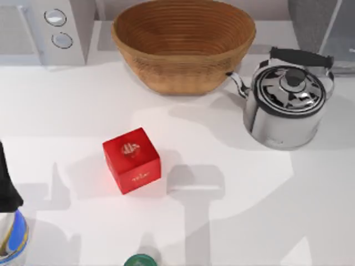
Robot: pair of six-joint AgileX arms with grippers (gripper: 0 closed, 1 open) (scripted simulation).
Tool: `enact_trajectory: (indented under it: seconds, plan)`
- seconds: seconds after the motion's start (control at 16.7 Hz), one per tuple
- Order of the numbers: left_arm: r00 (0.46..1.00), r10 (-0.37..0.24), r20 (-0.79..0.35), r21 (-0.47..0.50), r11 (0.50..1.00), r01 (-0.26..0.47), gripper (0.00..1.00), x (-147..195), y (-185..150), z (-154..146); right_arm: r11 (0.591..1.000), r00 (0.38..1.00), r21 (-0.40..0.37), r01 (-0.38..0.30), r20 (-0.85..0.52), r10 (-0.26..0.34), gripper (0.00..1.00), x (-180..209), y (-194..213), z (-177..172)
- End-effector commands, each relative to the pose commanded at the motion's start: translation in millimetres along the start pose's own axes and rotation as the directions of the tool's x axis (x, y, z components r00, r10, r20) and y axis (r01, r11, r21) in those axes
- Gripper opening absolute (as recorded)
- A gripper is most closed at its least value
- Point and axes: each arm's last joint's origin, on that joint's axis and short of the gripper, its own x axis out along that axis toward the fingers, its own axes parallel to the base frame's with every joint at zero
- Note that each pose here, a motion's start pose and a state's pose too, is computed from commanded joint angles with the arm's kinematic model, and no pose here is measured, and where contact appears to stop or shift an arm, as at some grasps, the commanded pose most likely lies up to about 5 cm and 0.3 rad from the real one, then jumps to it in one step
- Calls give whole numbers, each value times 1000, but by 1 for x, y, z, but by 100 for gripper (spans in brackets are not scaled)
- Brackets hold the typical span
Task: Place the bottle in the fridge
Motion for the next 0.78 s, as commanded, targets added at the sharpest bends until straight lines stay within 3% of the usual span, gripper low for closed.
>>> enact_trajectory:
  seconds: [0.24,0.54,0.78]
  plan:
    - [1000,0,0,0,1000,0,100,0,0,0,1000,1000,6,-1,-12,1,1,33,2,-3]
    - [1000,0,0,0,1000,0,100,0,0,0,1000,1000,9,-1,-21,1,1,38,3,-5]
    - [1000,0,0,0,1000,0,100,0,0,0,1000,1000,9,-1,-21,1,31,38,3,-5]
